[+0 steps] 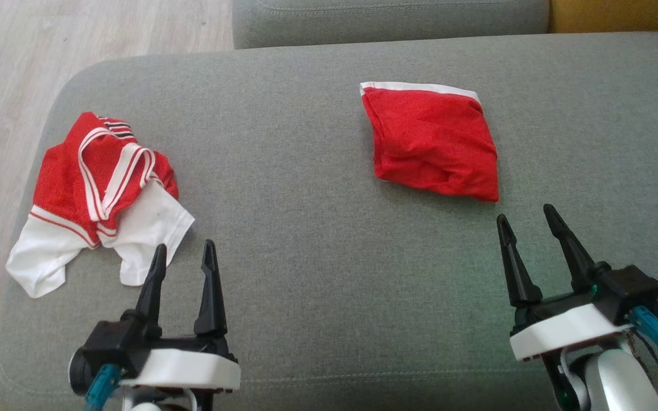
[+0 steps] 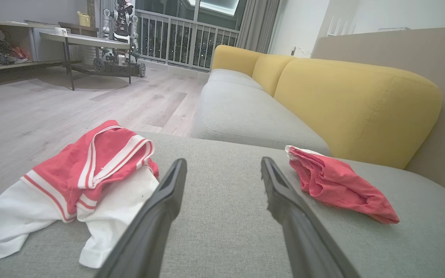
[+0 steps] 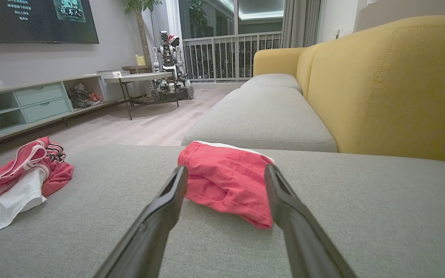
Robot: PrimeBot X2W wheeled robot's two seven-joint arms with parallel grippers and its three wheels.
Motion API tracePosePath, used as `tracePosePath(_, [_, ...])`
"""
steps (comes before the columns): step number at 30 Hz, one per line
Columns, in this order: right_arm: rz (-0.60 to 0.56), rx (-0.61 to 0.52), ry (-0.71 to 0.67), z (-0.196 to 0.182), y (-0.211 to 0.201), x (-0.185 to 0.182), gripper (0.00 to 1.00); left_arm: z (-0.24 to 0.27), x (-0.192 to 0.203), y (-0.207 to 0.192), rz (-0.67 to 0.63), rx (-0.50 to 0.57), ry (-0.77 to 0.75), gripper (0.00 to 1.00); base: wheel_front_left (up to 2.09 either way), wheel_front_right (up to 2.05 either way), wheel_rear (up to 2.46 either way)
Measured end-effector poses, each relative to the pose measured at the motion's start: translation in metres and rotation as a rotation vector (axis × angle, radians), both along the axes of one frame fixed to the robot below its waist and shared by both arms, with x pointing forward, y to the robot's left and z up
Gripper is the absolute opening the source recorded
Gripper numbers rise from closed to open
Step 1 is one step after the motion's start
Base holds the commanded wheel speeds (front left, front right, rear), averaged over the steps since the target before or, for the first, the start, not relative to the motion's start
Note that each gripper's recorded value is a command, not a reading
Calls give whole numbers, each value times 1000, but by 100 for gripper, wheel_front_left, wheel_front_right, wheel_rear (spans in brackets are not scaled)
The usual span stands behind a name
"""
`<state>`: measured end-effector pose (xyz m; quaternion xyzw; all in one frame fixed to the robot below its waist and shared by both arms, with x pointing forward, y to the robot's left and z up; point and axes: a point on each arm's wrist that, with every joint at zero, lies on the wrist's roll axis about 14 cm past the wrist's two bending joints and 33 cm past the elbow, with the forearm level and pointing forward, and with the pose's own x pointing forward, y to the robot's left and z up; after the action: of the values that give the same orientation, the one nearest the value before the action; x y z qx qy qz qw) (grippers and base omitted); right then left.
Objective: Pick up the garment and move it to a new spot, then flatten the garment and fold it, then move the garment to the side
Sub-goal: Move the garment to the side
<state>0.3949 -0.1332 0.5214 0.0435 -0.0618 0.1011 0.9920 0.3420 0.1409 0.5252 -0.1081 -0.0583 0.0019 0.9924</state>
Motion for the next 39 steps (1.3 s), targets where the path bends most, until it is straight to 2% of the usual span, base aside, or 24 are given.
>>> tracePosePath(10, [-6, -1, -8, 3, -2, -2, 100, -13, -4, -3, -24, 72, 30, 100, 0, 0, 0])
tracePosePath(24, [23, 2, 24, -7, 8, -6, 100, -16, -6, 0, -8, 82, 41, 100, 0, 0, 0])
tracePosePath(29, [23, 90, 88, -23, 10, 0, 100, -21, -5, -1, -12, 82, 59, 100, 0, 0, 0])
tracePosePath(31, [29, 184, 142, -35, 16, 10, 100, -25, -3, -2, -16, 81, 73, 100, 0, 0, 0])
tracePosePath(35, [59, 296, 252, -45, 31, 43, 100, -33, 2, -7, -29, 79, 98, 100, 0, 0, 0])
tracePosePath(39, [61, 300, 319, -43, 25, 87, 100, -36, 11, -9, -31, 67, 107, 100, 0, 0, 0])
